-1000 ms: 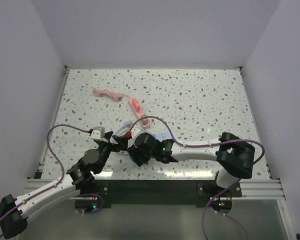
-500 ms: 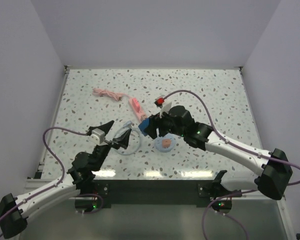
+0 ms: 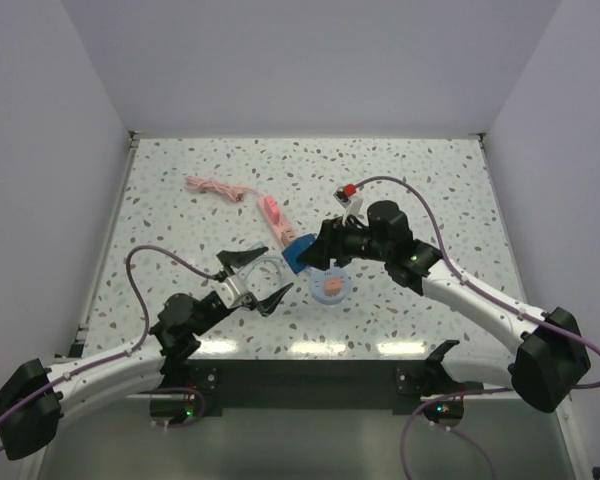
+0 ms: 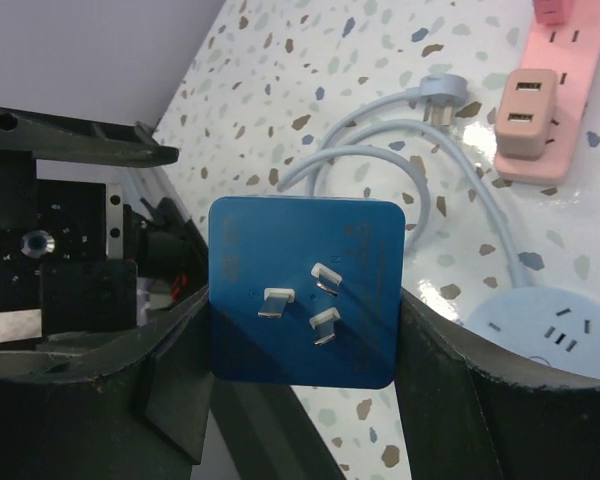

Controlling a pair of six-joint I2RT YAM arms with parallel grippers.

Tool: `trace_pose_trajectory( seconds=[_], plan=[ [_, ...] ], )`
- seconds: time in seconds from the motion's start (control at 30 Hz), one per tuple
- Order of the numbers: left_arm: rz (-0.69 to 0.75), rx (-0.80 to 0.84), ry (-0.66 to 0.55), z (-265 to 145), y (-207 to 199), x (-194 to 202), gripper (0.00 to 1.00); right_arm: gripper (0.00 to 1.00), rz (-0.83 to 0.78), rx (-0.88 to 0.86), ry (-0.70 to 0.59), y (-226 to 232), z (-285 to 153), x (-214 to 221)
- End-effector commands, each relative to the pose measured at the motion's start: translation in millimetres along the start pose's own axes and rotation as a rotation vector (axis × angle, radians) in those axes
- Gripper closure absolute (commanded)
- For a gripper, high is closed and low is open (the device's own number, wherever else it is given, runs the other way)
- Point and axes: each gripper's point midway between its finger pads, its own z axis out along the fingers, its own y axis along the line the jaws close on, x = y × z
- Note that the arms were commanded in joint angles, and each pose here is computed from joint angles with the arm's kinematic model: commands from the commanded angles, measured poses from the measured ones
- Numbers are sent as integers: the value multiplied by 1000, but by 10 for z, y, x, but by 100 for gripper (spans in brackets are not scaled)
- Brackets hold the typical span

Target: Insert the plug

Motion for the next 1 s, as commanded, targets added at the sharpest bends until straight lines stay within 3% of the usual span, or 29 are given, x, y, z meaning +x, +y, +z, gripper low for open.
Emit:
trace_pose_trajectory(
  seconds=[0.0, 0.47, 0.97],
  plan=[
    [56, 74, -180, 82, -81, -512, 0, 100, 37, -229, -84, 465, -157, -274],
    [63, 124, -229, 114, -165, -626, 0, 100, 144, -505, -129, 925, -390, -384],
    [40, 131, -306, 301, -180, -761, 2, 100, 180, -555, -110, 931, -481, -209]
  ],
)
